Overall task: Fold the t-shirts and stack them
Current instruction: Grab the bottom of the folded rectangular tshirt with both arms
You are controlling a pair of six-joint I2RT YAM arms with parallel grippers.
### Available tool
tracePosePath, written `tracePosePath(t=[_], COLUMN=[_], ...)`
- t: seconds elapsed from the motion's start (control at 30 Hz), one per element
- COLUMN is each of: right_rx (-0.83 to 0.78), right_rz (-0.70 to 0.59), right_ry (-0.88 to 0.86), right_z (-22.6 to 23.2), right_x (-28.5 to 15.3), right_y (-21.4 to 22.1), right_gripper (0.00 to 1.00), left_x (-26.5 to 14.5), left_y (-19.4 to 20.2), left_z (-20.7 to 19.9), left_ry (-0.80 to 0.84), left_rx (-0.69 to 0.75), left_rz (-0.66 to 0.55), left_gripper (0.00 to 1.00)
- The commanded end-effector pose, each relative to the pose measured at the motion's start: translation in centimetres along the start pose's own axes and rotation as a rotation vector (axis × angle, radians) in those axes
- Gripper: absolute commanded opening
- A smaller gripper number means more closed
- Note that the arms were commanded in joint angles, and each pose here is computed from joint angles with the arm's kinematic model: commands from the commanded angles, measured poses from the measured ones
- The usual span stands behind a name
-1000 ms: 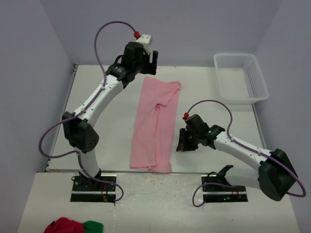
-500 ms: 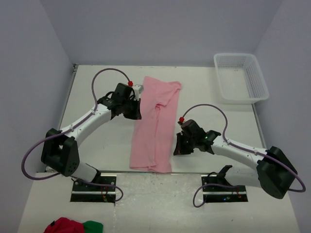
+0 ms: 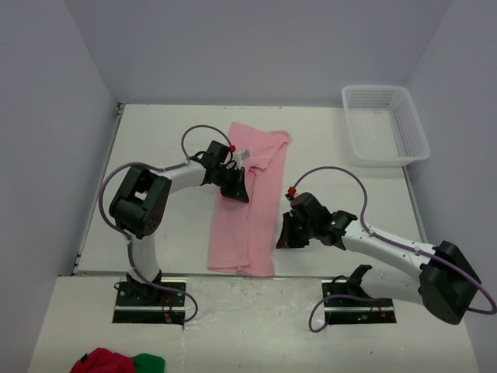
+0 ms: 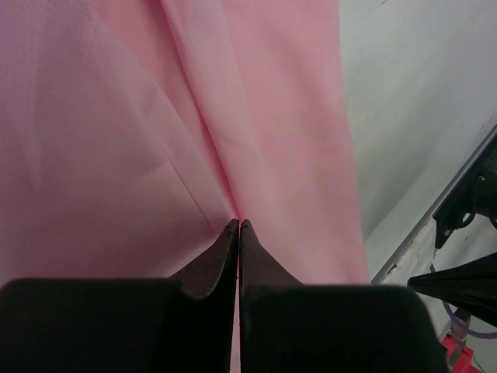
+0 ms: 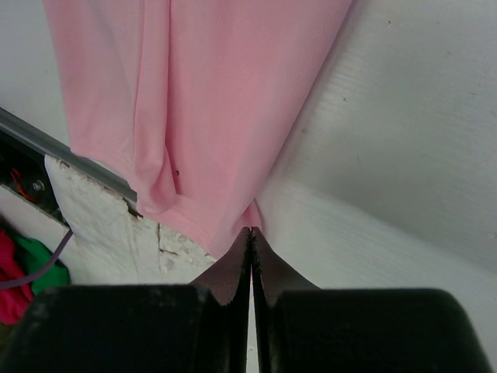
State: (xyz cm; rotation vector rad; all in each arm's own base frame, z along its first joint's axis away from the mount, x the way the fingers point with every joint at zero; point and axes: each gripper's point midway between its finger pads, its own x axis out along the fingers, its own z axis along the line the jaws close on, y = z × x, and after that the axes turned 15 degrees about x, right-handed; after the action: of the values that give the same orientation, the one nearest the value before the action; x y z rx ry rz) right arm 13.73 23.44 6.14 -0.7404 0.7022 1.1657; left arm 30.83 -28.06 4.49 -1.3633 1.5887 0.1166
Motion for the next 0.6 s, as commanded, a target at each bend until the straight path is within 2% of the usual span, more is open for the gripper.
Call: tracePosePath(t=[0.0,0.27,0.57], right_rx=[0.01,0.01,0.003], right_rz=[-0.044,0.004,0.002], right_ry=[-0.006,0.007,0.032], right_z=[0.9,0.8,0.6], right_x=[-0.5,0.9,1.0], right_y=[-0.9,-0.5,-0.7], right_gripper=[0.0,0.0,0.0], left_x=[0.8,3.0,5.3], left_y=[-2.8,-2.6,-1.9], left_z=[-1.4,-1.7,-1.5], left_ry=[0.076,0.134,0.153], left_rx=[0.028,0.009,-0.018], left_rz=[-0.062,-0.073,-0.058], left_gripper=[0.0,0.0,0.0])
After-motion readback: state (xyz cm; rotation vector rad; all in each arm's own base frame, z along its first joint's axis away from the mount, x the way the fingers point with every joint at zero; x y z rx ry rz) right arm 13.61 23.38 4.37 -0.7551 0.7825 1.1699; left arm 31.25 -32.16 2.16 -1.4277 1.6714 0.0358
